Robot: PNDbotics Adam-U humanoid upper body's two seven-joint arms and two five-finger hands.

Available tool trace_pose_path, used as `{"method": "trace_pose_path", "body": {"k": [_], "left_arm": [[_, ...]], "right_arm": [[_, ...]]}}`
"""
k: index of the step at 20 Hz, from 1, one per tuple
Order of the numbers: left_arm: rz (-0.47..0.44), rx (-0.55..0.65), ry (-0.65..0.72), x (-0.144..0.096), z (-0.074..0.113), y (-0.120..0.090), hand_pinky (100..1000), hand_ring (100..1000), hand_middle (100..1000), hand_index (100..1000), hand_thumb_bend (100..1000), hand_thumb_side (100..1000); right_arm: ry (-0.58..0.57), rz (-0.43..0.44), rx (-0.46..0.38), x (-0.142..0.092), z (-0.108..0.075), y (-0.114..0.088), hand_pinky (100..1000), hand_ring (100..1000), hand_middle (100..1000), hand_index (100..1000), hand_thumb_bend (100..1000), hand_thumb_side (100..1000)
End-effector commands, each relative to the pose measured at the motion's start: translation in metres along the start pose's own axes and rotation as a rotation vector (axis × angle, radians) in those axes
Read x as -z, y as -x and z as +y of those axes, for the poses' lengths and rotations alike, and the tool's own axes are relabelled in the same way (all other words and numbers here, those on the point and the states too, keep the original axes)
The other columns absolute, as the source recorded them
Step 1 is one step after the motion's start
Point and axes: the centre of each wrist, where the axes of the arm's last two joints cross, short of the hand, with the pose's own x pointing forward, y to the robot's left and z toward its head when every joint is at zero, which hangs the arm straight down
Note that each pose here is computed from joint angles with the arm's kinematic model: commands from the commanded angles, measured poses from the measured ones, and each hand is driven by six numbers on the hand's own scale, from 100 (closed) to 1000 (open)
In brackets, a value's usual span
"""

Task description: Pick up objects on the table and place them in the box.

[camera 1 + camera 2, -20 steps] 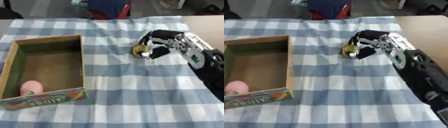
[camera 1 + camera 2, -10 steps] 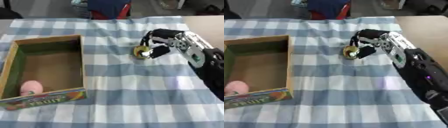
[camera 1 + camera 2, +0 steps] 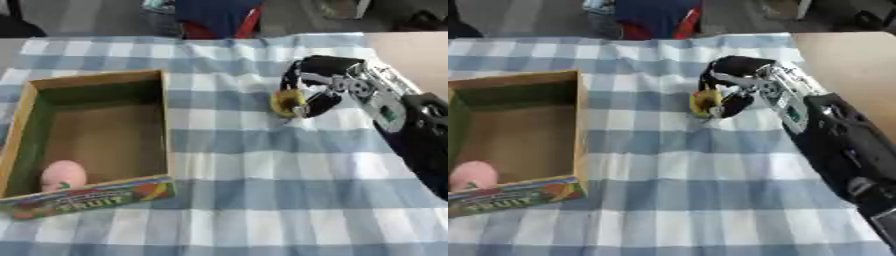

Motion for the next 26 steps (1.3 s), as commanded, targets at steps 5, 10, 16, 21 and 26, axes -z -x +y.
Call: {"method": "trace_pose_path", "body": {"k": [5, 10, 16, 21, 26], "left_arm": [[-0.039, 0.003, 0.007, 0.008, 0.002, -0.007, 357, 598, 539, 785, 422, 556], [-0.039, 0.003, 0.008, 0.008, 0.002, -0.007, 356, 598, 540, 785, 422, 558], [-0.041, 0.003, 0.008, 0.009, 0.002, -0.007, 356, 599, 540, 784, 422, 559], [-0.042, 0.002, 0.010, 0.009, 0.002, -0.007, 356, 599, 540, 784, 422, 558], [-0.043, 0.002, 0.009, 0.009, 0.002, -0.007, 356, 599, 540, 784, 423, 558]], "right_arm": [[0.060, -0.028, 0.012, -0.002, -0.020, -0.005, 522, 650, 442, 641, 100, 135], [0.100, -0.040, 0.034, -0.002, -0.027, -0.010, 494, 609, 403, 592, 100, 147], [0.153, -0.045, 0.047, -0.003, -0.038, -0.014, 487, 594, 373, 548, 100, 171], [0.183, -0.061, 0.038, -0.002, -0.047, -0.018, 485, 591, 357, 520, 100, 180], [0.221, -0.083, 0.031, -0.001, -0.058, -0.024, 487, 586, 350, 508, 100, 190]]}}
